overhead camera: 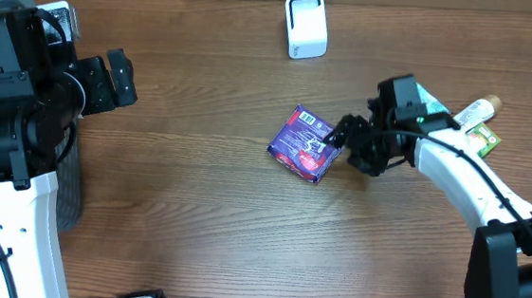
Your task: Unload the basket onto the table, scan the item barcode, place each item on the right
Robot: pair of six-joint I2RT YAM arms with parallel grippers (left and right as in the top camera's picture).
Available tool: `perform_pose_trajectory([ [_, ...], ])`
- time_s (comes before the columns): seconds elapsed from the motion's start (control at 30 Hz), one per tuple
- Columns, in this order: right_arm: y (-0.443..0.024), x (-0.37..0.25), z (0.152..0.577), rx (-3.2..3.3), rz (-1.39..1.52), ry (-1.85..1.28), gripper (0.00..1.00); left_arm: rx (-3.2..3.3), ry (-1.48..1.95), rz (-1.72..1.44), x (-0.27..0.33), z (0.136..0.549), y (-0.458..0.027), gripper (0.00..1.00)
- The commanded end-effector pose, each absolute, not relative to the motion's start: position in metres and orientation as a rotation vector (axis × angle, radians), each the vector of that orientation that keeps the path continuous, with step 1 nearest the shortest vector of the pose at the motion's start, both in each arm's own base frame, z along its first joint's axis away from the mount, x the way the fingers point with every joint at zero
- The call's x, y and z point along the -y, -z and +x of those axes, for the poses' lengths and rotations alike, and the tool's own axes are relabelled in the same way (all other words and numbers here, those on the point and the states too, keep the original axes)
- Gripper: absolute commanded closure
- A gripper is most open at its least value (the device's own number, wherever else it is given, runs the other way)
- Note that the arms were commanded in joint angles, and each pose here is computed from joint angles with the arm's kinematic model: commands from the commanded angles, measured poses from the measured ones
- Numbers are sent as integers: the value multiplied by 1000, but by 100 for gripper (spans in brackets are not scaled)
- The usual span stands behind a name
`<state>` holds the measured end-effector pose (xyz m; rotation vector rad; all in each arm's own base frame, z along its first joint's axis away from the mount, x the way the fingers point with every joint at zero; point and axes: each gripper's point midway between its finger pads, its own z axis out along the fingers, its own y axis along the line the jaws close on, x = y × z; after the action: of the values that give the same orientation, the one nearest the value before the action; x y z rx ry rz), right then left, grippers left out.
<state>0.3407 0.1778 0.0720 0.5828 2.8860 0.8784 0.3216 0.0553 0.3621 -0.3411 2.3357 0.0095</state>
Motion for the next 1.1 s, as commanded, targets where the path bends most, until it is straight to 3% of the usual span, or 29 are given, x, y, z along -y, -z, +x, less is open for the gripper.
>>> perform_pose_trajectory([
  [0.0,-60,-180,334,-2858,764,-903,29,-2322,-17,-348,-58,322,-367,0],
  [0.37,-13,-195,329,-2737,815,-878,43,-2322,-17,-348,-58,322,-367,0],
  [0.73,-2,-196,361,-2607,776,-862,45,-2322,-17,-348,-58,322,-367,0],
  [0.93,-3,-198,358,-2620,770,-885,72,-2322,-17,-348,-58,322,-367,0],
  [1.07,-7,-206,355,-2642,695,-957,74,-2322,-17,-348,-58,322,-367,0],
])
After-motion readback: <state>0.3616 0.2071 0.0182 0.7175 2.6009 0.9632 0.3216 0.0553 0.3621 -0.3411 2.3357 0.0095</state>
